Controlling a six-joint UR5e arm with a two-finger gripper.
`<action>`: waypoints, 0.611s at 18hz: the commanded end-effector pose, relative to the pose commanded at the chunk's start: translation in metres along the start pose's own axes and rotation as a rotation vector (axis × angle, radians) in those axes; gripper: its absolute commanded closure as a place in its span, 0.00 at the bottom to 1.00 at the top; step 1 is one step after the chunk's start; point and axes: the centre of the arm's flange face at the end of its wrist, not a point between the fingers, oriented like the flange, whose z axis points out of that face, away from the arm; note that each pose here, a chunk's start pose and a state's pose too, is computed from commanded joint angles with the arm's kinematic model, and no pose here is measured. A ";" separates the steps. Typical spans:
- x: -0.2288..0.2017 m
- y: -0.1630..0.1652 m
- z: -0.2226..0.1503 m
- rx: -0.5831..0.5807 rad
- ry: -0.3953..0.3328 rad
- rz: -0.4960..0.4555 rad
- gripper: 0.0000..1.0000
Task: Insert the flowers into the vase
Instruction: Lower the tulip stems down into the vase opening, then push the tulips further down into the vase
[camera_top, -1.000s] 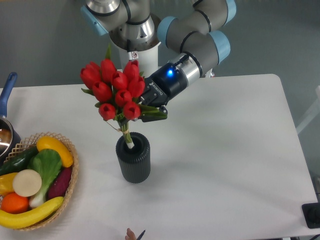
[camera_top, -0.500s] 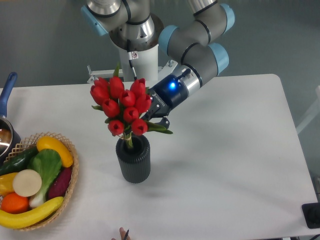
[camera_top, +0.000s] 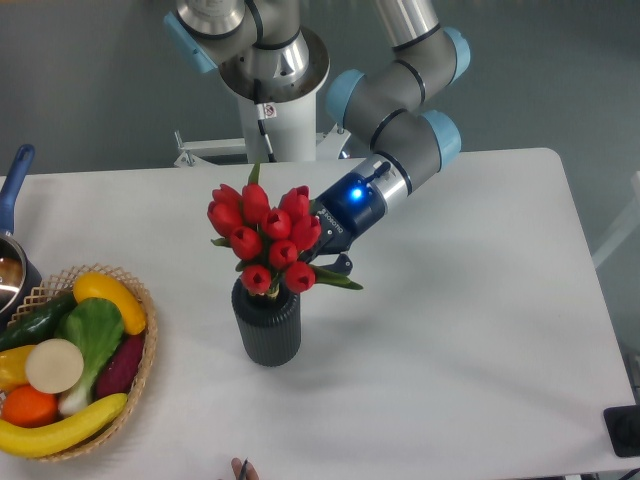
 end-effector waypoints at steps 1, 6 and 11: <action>0.000 0.001 0.001 0.000 0.002 -0.003 0.71; -0.001 0.009 0.004 -0.015 0.005 -0.018 0.71; -0.005 0.018 0.006 -0.017 0.010 -0.030 0.71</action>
